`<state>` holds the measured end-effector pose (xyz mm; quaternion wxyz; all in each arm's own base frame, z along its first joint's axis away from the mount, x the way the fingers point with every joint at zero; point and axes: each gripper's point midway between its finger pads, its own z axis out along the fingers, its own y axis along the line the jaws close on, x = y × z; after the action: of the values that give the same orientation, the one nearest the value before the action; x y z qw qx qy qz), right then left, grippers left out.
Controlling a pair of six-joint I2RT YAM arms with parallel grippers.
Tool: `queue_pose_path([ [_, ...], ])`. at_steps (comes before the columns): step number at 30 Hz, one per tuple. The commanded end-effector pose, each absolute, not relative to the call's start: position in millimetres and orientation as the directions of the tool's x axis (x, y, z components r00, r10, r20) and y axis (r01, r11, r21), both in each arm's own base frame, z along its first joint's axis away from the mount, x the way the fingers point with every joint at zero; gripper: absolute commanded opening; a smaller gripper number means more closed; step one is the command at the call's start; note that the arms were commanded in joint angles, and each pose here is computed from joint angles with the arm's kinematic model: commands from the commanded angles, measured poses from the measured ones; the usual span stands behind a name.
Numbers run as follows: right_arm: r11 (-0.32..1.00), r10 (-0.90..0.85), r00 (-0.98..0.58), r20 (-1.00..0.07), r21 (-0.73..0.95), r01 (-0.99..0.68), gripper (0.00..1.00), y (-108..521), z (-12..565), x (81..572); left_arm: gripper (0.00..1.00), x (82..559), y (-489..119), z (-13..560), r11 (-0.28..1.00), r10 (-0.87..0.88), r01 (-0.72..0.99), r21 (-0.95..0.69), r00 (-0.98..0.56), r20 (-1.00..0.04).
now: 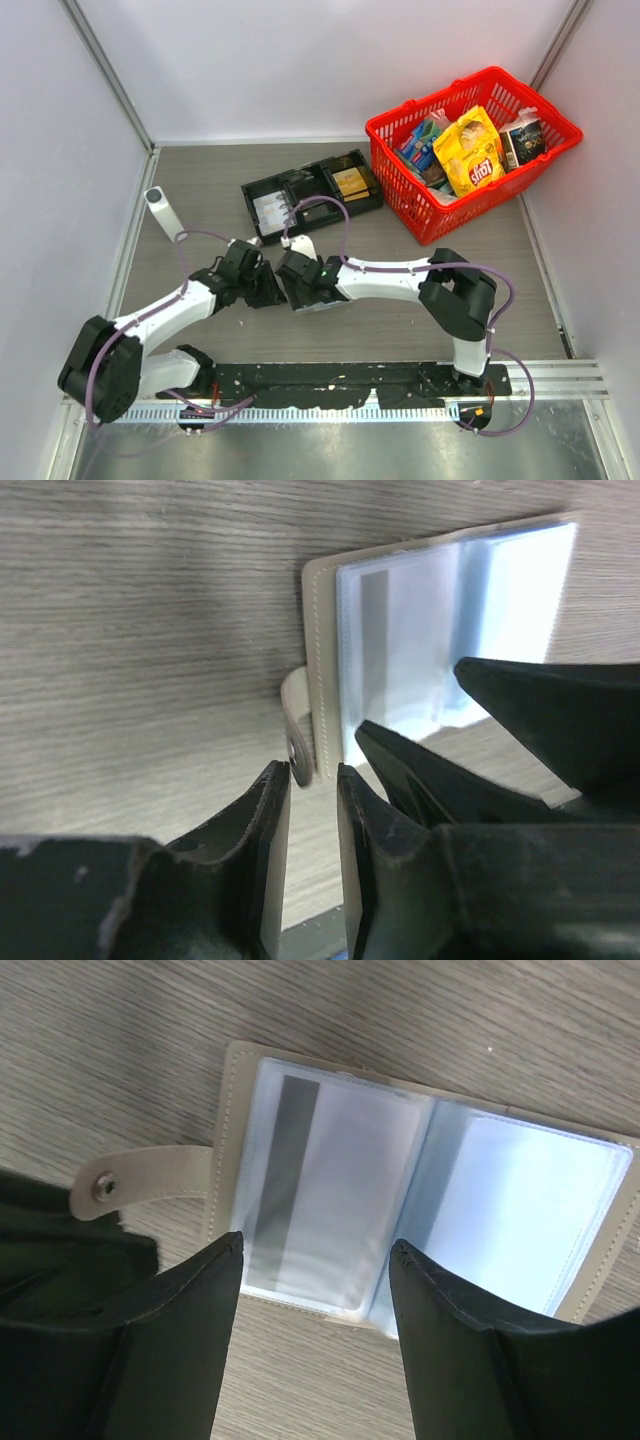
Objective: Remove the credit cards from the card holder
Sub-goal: Remove the credit card from the card holder.
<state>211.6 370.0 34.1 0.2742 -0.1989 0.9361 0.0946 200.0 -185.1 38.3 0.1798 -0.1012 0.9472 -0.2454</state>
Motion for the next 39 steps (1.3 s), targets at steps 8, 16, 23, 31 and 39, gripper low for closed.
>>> queue_pose_path([
  [8,0.836,-0.076,-0.800,-0.595,0.400,-0.376,0.63,361,93,232,0.29,225,-196,132,0.811,-0.327,-0.028,-0.584,-0.850,-0.413],
  [16,0.744,0.016,-0.829,-0.559,0.561,-0.364,0.32,356,100,247,0.22,247,-227,133,0.769,-0.309,-0.011,-0.639,-0.882,-0.357],
  [23,0.753,-0.017,-0.861,-0.508,0.560,-0.345,0.27,356,66,249,0.16,246,-240,85,0.787,-0.261,-0.047,-0.615,-0.929,-0.263],
  [31,0.779,-0.014,-0.892,-0.452,0.554,-0.293,0.29,344,31,244,0.14,235,-237,32,0.831,-0.221,-0.086,-0.549,-0.958,-0.184],
  [39,0.734,-0.024,-0.911,-0.411,0.611,-0.296,0.31,349,26,234,0.09,214,-221,-6,0.872,-0.202,-0.128,-0.472,-0.973,-0.109],
])
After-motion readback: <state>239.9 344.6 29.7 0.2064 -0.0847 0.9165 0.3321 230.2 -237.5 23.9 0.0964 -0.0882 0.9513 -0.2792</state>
